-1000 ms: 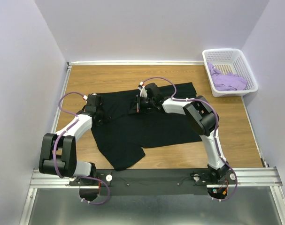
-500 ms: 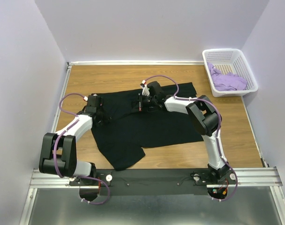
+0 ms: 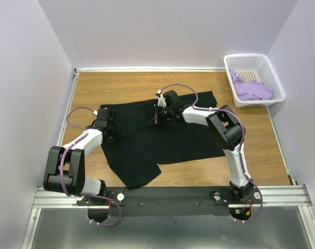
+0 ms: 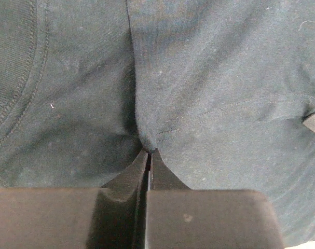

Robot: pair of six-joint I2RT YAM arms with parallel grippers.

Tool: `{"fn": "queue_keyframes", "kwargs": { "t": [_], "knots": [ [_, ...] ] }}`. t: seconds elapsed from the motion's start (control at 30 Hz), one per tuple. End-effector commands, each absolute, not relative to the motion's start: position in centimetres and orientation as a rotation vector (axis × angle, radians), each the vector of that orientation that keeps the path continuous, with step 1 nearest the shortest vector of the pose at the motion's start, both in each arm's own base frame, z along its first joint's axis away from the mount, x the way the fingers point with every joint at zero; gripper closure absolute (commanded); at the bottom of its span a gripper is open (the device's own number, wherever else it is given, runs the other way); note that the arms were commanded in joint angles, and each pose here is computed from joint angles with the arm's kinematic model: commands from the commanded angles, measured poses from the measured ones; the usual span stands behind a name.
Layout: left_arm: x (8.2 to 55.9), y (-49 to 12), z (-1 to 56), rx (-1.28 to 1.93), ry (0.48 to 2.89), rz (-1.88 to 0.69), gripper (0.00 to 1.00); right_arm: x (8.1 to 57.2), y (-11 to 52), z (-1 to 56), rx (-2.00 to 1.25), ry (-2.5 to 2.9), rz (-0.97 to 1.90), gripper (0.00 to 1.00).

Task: Fold and stack the t-shirts
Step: Fold the tshirt

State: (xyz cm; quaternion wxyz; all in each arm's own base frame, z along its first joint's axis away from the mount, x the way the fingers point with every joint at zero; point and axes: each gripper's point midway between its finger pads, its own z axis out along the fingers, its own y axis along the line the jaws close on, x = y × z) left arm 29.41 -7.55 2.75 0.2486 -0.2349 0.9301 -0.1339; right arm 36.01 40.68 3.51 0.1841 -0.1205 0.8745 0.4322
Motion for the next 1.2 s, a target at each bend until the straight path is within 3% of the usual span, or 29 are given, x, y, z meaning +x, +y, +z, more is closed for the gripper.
{"fn": "queue_keyframes", "kwargs": {
  "t": [0.0, 0.07, 0.1, 0.17, 0.2, 0.27, 0.43, 0.73, 1.17],
  "knots": [
    [28.8, -8.0, 3.0, -0.673, 2.517, -0.400, 0.81, 36.1, 40.7, 3.9, -0.378, 2.461, 1.211, 0.85],
    [28.9, -7.8, 3.6, -0.690, 2.491, -0.400, 0.73, 36.5, 40.3, 4.3, -0.382, 2.447, 1.193, 0.71],
    [29.2, -7.8, 4.6, -0.692, 2.460, -0.404, 0.61, 37.2, 39.8, 5.2, -0.380, 2.423, 1.184, 0.65],
    [29.8, -7.1, 5.8, -0.698, 2.417, -0.371, 0.52, 38.0, 38.8, 6.1, -0.364, 2.408, 1.168, 0.51],
    [30.2, -6.9, 6.9, -0.685, 2.390, -0.370, 0.42, 38.5, 38.1, 6.4, -0.353, 2.400, 1.160, 0.46],
    [31.7, -5.4, 9.3, -0.695, 2.313, -0.311, 0.36, 40.6, 35.6, 7.7, -0.309, 2.360, 1.120, 0.39],
    [36.3, -1.3, 13.5, -0.722, 2.156, -0.228, 0.36, 45.9, 26.2, 8.8, -0.107, 2.329, 0.994, 0.37],
    [44.1, 3.9, 10.9, -0.811, 2.151, -0.144, 0.39, 51.6, 13.3, 8.3, 0.185, 2.275, 0.816, 0.39],
    [47.5, 4.6, 4.0, -0.832, 2.307, -0.118, 0.51, 53.1, 9.0, 3.1, 0.316, 2.336, 0.685, 0.44]
  ]
}}
